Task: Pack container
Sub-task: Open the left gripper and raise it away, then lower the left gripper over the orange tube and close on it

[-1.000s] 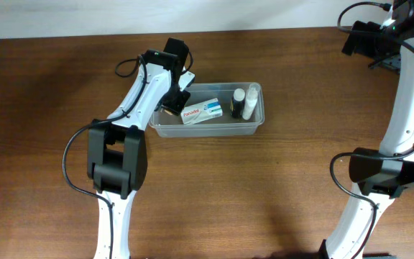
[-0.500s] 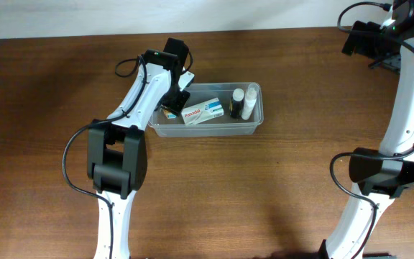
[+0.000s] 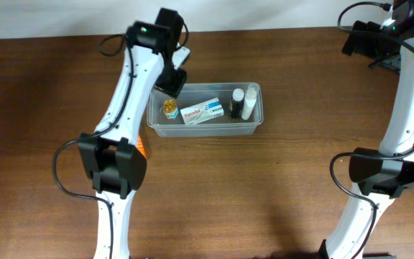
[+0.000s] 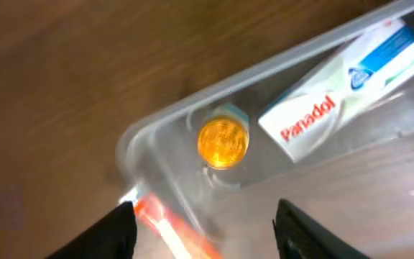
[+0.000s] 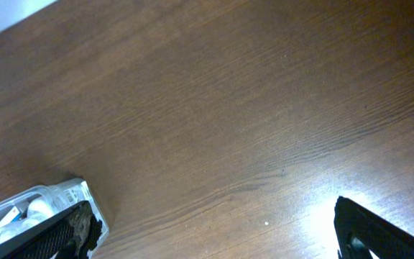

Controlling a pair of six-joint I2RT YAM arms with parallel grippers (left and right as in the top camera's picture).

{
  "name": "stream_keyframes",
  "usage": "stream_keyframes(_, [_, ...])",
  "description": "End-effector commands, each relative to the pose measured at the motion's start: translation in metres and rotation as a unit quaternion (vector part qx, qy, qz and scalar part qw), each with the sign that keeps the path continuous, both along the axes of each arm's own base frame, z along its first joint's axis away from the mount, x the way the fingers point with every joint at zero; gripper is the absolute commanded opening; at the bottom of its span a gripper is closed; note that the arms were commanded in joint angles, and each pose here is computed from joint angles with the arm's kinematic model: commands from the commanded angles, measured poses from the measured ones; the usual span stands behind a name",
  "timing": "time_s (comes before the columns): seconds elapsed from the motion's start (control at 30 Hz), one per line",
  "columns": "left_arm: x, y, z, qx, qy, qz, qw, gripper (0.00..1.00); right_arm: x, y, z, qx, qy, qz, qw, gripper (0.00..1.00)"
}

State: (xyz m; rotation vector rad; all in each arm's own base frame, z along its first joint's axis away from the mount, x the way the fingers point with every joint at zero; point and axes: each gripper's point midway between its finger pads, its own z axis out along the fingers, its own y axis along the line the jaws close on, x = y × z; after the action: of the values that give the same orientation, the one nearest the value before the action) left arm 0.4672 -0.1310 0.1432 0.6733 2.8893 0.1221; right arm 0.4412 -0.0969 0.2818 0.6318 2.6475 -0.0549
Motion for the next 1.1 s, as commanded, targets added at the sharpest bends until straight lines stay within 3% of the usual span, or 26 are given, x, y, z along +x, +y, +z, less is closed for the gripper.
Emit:
stream_keyframes(0.0, [-0.003,0.024,0.032,-0.012,-0.013,0.087,0.996,0.65,-0.002,0.002,0.007,0.0,-0.01,-0.001,1.0,0.98])
stream_keyframes(0.33, [-0.035,0.048,0.098,-0.067,-0.041,0.134,0.988,0.74,-0.002,0.002,0.007,0.0,-0.01,-0.001,1.0,0.98])
stream_keyframes(0.6, [-0.087,0.089,0.123,-0.017,-0.06,0.218,0.974,0.81,-0.002,0.002,0.007,0.0,-0.01,-0.001,1.0,0.98])
stream_keyframes(0.8, [-0.101,0.109,0.1,-0.047,-0.062,0.3,0.951,0.81,-0.002,0.002,0.007,0.0,-0.01,-0.001,1.0,0.98])
stream_keyframes(1.07, [-0.099,0.109,0.004,-0.151,-0.003,0.38,0.913,0.8,-0.002,0.002,0.007,0.0,-0.01,-0.002,1.0,0.98])
